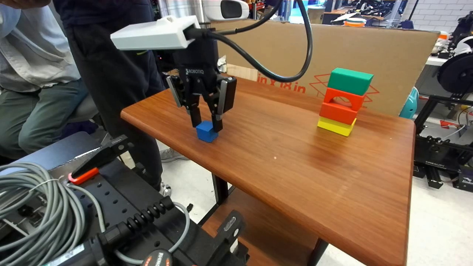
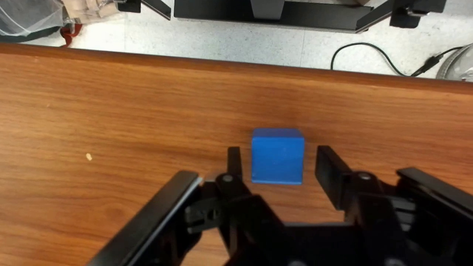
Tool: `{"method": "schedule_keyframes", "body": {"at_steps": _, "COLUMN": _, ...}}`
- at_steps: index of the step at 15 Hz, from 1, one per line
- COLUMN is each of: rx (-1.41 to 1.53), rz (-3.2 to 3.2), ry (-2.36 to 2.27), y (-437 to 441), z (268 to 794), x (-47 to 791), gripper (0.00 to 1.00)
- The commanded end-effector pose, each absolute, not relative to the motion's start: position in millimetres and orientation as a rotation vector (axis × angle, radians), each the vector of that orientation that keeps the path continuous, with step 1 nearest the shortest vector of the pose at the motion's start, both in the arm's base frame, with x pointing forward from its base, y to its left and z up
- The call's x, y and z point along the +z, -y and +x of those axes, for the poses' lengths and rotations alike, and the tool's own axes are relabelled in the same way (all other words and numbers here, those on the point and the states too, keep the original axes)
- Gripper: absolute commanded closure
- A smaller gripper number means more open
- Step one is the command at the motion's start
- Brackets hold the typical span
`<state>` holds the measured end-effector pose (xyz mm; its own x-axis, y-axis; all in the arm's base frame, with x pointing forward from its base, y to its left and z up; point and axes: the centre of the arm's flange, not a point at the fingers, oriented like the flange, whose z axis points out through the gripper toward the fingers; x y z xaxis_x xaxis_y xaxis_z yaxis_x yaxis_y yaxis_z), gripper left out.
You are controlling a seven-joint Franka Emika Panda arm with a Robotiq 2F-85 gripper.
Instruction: Pick up the blue object and put it on the table
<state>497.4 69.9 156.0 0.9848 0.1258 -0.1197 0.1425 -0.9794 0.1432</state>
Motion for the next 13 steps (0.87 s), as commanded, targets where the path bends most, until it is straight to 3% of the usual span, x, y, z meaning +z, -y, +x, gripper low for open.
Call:
{"method": "schedule_keyframes", "body": {"at_steps": 1, "rx": -0.066, "rz": 3.000, "ry": -0.168, "y": -62, "z": 497, "x": 191, "gripper": 0.12}}
{"method": "schedule_keyframes", "body": {"at_steps": 3, "rx": -0.004, "rz": 3.033, "ry": -0.115, "y": -52, "z": 505, "x": 227, "gripper": 0.01}}
{"method": "schedule_keyframes", "body": {"at_steps": 8, "rx": 0.122, "rz": 3.039, "ry": -0.082, "y": -18, "z": 528, "x": 332, "gripper": 0.00}}
{"method": "schedule_keyframes", "body": {"at_steps": 9, "rx": 0.139, "rz": 3.035, "ry": -0.060, "y": -30, "z": 527, "x": 291, "gripper": 0.00}}
{"method": "schedule_keyframes", "body": {"at_steps": 13, "rx": 0.133, "rz": 3.035, "ry": -0.062, "y": -28, "z": 526, "x": 298, "gripper": 0.00}}
